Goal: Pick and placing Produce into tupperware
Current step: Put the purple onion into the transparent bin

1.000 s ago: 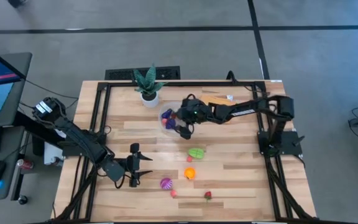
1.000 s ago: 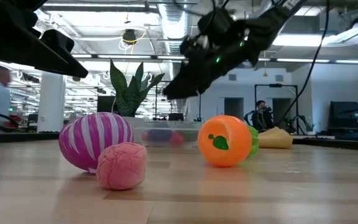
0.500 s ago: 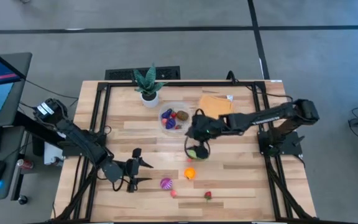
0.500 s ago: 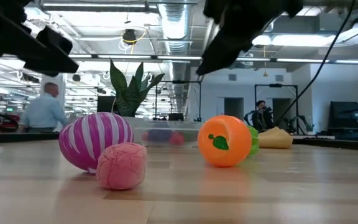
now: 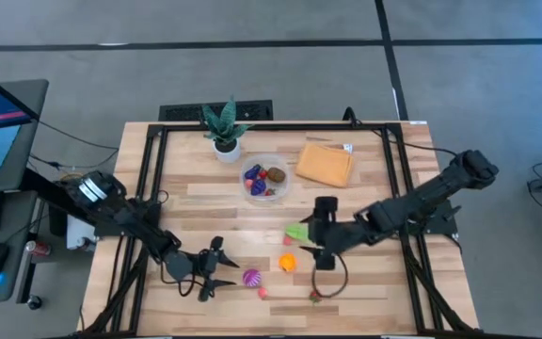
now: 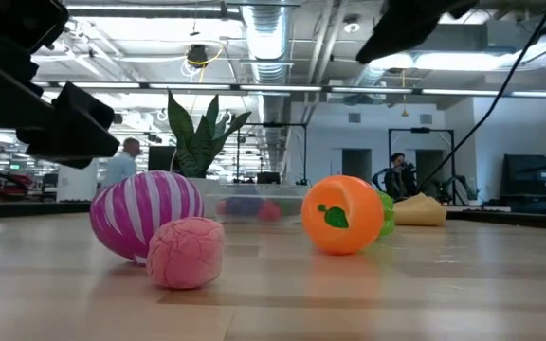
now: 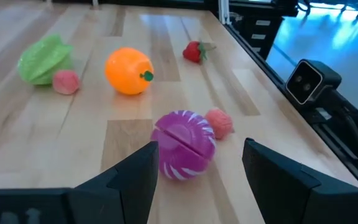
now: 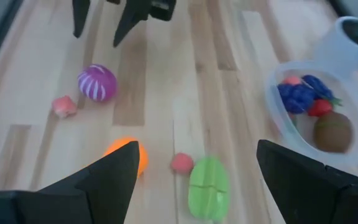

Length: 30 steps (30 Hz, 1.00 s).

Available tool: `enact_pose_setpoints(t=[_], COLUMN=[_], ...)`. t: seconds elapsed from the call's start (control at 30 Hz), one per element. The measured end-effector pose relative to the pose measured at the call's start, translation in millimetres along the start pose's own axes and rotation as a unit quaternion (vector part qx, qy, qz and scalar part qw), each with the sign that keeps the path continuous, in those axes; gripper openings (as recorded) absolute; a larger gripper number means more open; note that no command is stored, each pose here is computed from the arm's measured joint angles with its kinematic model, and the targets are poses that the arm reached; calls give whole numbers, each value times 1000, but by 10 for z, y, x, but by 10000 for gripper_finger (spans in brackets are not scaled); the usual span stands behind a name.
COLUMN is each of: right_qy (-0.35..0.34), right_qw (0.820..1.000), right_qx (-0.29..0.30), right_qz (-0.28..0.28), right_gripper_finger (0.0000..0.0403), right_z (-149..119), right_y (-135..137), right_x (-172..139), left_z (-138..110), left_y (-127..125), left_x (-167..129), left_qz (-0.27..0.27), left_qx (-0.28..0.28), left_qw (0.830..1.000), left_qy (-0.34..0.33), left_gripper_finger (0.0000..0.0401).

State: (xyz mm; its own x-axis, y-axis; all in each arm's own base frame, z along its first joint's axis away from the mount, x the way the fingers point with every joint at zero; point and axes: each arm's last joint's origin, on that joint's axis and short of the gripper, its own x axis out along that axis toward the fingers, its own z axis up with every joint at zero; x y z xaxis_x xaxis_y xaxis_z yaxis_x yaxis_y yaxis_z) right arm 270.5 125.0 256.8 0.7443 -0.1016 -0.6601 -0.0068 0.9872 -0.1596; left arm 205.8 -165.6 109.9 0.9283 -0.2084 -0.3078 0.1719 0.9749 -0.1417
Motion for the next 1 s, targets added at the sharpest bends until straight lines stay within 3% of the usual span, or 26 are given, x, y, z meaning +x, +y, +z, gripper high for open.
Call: enact_pose_setpoints(t=[0.5, 0.8, 1.0], right_qy=[-54, -65, -79], right_qw=[990, 989, 987], right_qx=[5, 31, 30], right_qz=[-132, -131, -136], right_gripper_finger=[347, 346, 344], right_z=[-526, -799, -952], right_y=[548, 637, 690], right_x=[-281, -289, -322], left_z=[11, 83, 191], left_y=[-6, 8, -77], left_x=[31, 186, 283], left_qz=[-2, 38, 42], left_qx=[-33, -93, -103], left_qw=[999, 995, 994], left_qy=[-17, 13, 22], left_gripper_finger=[239, 301, 327])
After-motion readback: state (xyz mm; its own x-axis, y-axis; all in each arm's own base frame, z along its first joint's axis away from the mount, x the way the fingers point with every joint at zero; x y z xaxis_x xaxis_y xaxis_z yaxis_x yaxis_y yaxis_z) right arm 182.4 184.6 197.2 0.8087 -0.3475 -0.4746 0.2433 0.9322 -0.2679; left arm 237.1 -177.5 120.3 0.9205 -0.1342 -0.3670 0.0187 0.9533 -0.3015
